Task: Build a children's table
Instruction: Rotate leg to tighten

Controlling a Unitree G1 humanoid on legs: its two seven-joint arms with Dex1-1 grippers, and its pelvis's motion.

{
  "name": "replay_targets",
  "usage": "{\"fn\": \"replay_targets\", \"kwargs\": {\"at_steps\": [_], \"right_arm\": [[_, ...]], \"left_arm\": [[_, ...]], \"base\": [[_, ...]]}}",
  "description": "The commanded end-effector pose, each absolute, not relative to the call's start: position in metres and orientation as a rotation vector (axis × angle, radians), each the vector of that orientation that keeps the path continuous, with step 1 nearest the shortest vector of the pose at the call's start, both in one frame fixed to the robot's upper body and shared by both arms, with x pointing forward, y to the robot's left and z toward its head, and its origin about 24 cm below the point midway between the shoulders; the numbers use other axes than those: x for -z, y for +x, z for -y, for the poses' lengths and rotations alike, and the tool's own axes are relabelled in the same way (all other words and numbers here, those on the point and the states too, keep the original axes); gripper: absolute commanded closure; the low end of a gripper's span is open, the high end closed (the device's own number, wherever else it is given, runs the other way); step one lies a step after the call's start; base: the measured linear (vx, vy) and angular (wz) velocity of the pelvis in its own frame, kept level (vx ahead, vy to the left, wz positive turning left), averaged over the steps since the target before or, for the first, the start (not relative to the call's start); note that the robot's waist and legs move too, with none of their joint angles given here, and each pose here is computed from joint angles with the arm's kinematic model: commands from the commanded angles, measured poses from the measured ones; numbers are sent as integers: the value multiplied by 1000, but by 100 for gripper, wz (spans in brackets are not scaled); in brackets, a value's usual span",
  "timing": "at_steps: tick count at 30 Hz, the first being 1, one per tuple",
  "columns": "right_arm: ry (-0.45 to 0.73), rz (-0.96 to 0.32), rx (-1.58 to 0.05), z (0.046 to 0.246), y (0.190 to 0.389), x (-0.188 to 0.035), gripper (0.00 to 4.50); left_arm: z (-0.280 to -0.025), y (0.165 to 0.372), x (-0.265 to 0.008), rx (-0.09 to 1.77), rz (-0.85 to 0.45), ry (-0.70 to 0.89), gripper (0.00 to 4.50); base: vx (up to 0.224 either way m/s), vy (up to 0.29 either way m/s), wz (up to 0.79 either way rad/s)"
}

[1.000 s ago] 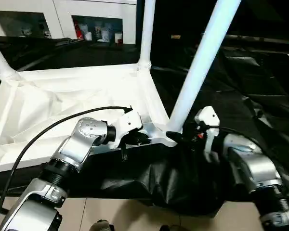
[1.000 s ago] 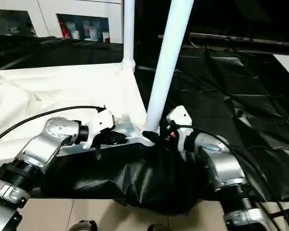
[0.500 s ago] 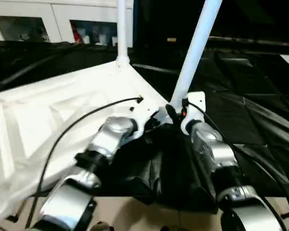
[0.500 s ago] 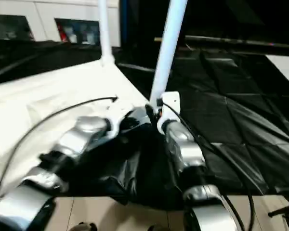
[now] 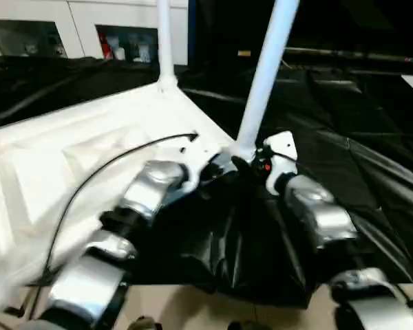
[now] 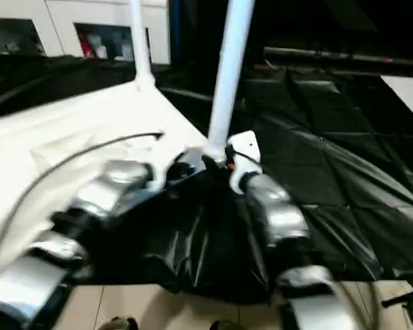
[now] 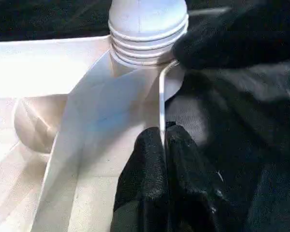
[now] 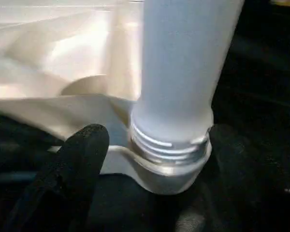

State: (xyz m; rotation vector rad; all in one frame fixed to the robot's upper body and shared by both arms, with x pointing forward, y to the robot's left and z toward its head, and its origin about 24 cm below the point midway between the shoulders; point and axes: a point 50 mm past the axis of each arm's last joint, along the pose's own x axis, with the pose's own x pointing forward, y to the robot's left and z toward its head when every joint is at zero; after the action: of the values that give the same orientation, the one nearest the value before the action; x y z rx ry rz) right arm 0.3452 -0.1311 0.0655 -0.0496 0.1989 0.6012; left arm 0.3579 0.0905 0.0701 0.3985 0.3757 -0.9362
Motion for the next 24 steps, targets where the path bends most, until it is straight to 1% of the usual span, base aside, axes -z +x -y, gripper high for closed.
{"fn": "replay_targets", "kwargs": {"at_steps": [1,2,3,4,8,10,21,22,23,24], "right_arm": [[-112,-211,-756,141,333,-69,83],[-140,-219,-796,146,329,-70,83],[-144,-220,-802,147,328,-70,83],[-169,-233,-844,153,324,-70,83],[-191,-260,-905,160,316,-70,83],[-198,-267,-925,161,313,-71,83],[-152,-267,-1001,153,307,-72,83],[-148,-269,-1002,153,307,-72,99],[-144,-272,-1004,153,307,-72,99],[-144,-272,-1004,153,307,-72,109]], "left_arm": [[-104,340,-45,1074,-497,413,450],[-106,336,-47,1139,-476,423,450],[-106,335,-47,1151,-471,425,450],[-109,329,-49,1221,-464,420,450],[-115,321,-51,1306,-473,411,450],[-117,318,-55,1333,-454,411,450],[-122,315,-57,1344,-452,425,450],[-122,315,-57,1344,-452,424,450],[-122,314,-57,1343,-452,424,450],[-122,314,-57,1343,-452,424,450]], "base": [[0,0,0],[0,0,0],[0,0,0],[0,0,0],[0,0,0],[0,0,0],[0,0,0],[0,0,0],[0,0,0],[0,0,0]]}}
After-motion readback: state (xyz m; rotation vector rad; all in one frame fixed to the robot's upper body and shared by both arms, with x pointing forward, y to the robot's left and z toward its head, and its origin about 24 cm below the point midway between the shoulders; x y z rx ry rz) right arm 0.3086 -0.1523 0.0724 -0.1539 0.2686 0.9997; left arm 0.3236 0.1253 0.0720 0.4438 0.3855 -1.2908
